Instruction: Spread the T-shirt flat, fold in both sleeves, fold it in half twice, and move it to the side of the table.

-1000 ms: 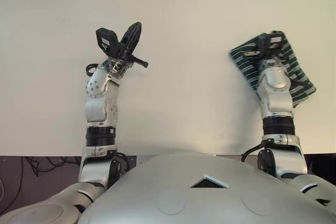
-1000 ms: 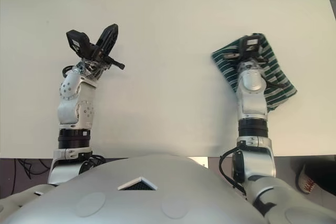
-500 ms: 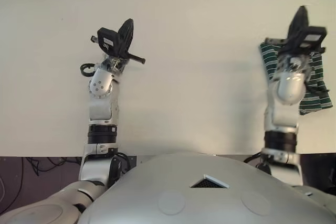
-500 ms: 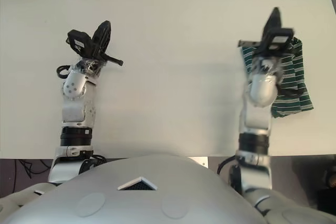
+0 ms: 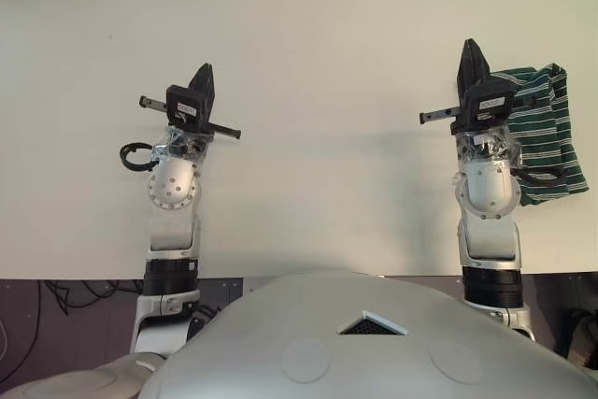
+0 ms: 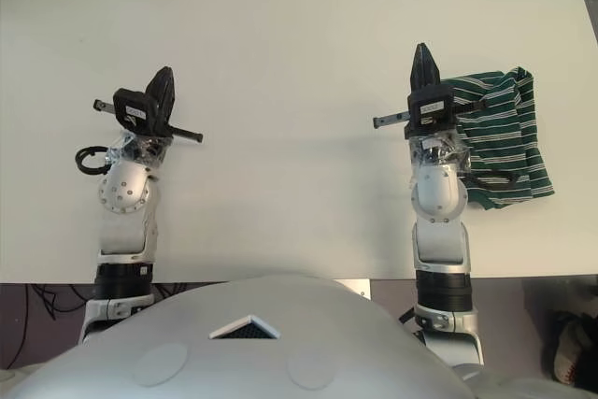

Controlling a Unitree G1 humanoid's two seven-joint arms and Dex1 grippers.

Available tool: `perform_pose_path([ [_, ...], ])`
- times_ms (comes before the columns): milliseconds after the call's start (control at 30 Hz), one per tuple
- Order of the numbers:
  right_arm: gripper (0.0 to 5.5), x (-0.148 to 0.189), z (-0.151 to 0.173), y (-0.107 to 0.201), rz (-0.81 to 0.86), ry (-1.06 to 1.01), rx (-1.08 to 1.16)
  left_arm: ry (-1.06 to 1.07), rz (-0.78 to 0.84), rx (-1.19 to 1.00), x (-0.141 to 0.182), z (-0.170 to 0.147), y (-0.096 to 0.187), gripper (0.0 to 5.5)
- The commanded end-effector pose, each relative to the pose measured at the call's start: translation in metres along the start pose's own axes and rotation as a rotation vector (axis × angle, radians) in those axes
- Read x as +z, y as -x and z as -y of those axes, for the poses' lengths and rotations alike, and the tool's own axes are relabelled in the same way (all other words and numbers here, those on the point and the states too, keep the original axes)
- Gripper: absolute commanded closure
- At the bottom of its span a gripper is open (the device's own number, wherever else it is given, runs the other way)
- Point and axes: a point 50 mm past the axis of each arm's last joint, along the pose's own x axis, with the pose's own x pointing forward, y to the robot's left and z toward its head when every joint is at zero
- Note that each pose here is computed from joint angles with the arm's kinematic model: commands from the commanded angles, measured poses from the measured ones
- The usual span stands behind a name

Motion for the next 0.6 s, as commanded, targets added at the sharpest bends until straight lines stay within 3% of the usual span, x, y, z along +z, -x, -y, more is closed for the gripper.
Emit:
perform_pose_path([
  [33, 5.5, -0.002, 0.006, 0.01, -0.061, 0.04, 0.009, 0.027, -0.013, -0.009, 0.005, 0.005, -0.005, 5.49],
  [400, 5.5, 0.002, 0.008, 0.007, -0.107, 0.061, 0.024, 0.027, -0.005, -0.005, 0.012, 0.001, -0.007, 5.49],
  [600, 5.5, 0.015, 0.013, 0.026, -0.124, 0.048, 0.006, -0.003, -0.006, 0.005, 0.021, -0.003, 0.008, 5.49],
])
